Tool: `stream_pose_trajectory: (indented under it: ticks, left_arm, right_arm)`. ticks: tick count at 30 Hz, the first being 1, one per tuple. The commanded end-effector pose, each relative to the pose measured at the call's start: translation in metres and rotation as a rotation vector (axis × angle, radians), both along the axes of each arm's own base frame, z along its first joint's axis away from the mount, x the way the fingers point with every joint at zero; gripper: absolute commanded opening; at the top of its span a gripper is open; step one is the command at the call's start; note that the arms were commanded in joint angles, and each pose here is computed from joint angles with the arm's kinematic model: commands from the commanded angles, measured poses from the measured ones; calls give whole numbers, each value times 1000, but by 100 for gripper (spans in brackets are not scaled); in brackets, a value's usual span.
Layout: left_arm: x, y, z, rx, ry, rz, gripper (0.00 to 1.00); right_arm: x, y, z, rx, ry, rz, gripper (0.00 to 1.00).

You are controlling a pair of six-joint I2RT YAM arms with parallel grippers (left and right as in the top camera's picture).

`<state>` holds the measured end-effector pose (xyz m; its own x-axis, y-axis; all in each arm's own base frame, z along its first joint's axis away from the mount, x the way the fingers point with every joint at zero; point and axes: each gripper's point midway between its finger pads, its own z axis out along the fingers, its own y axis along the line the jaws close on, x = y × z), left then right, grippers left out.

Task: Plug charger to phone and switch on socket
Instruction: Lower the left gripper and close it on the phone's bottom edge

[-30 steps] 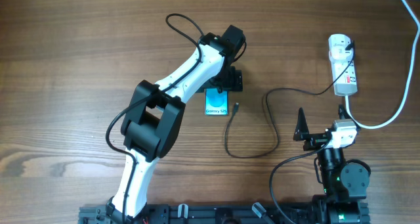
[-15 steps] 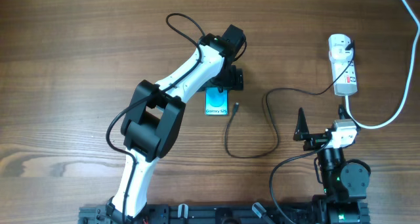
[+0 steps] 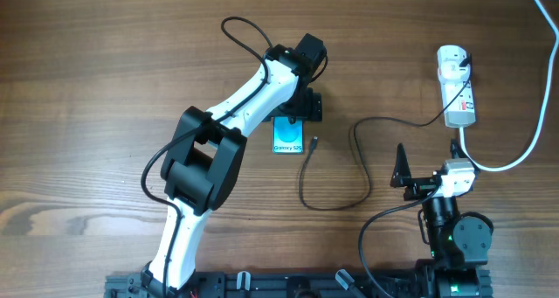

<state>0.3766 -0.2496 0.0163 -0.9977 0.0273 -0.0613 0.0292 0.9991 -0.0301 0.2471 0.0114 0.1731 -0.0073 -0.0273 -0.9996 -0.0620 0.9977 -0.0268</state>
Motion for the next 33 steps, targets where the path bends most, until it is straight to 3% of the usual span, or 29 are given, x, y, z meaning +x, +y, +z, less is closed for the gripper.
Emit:
stream_pose_trajectory:
  ticks: [1,9,18,23,33]
  left_arm:
    - [-2,6,-8,23,16,-11,100]
    - [-3,7,-12,22,29,-8,100]
    - [-14,12,-48,55,117,-4,100]
    - [-16,10,-47,-24,170,26,100]
    - [-24,12,-47,4,190,21,100]
  right_arm:
    - [0,0,1,4,-6,-3,100]
    - [0,0,1,3,-6,-3,100]
    - [0,0,1,4,-6,-3,100]
    - [0,0,1,4,-6,-3,100]
    - [0,0,1,4,-6,-3,100]
